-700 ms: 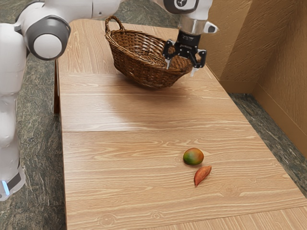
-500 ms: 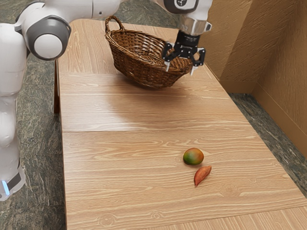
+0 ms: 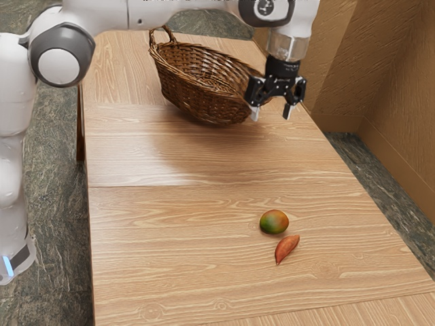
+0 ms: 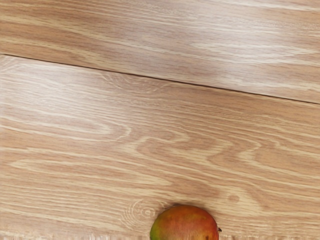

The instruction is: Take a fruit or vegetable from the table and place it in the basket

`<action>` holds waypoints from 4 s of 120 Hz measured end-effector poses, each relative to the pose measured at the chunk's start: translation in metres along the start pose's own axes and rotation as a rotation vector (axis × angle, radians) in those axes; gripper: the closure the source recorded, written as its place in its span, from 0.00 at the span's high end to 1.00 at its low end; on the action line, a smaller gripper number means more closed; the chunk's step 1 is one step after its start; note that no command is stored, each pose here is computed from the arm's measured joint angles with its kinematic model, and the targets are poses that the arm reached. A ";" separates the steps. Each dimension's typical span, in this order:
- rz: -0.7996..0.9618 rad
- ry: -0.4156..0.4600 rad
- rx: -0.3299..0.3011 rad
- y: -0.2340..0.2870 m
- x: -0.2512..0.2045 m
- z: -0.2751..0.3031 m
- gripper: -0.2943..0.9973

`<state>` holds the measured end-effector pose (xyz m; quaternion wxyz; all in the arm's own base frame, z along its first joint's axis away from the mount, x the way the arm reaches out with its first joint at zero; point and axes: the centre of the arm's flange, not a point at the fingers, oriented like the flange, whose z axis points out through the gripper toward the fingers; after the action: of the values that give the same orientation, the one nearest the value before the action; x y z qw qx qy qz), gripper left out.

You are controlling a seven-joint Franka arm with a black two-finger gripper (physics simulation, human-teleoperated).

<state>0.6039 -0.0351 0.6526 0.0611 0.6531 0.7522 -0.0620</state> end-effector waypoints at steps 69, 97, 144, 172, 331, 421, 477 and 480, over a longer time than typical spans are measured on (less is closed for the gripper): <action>0.964 0.209 0.023 0.018 -0.116 0.157 0.77; 1.266 0.279 0.012 -0.021 -0.121 0.159 0.77; 1.512 0.273 0.063 -0.012 -0.094 0.182 0.76; 1.614 0.252 0.096 -0.005 -0.093 0.205 0.75; 1.579 0.366 -0.029 0.039 -0.038 0.160 0.46; 0.818 0.492 -0.295 0.049 0.428 -0.018 0.47; 0.795 0.419 -0.599 0.048 0.373 -0.073 0.76; 0.809 0.429 -0.600 0.043 0.356 -0.083 0.76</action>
<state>0.5962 0.3328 0.6724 0.1087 0.8422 0.4214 0.3182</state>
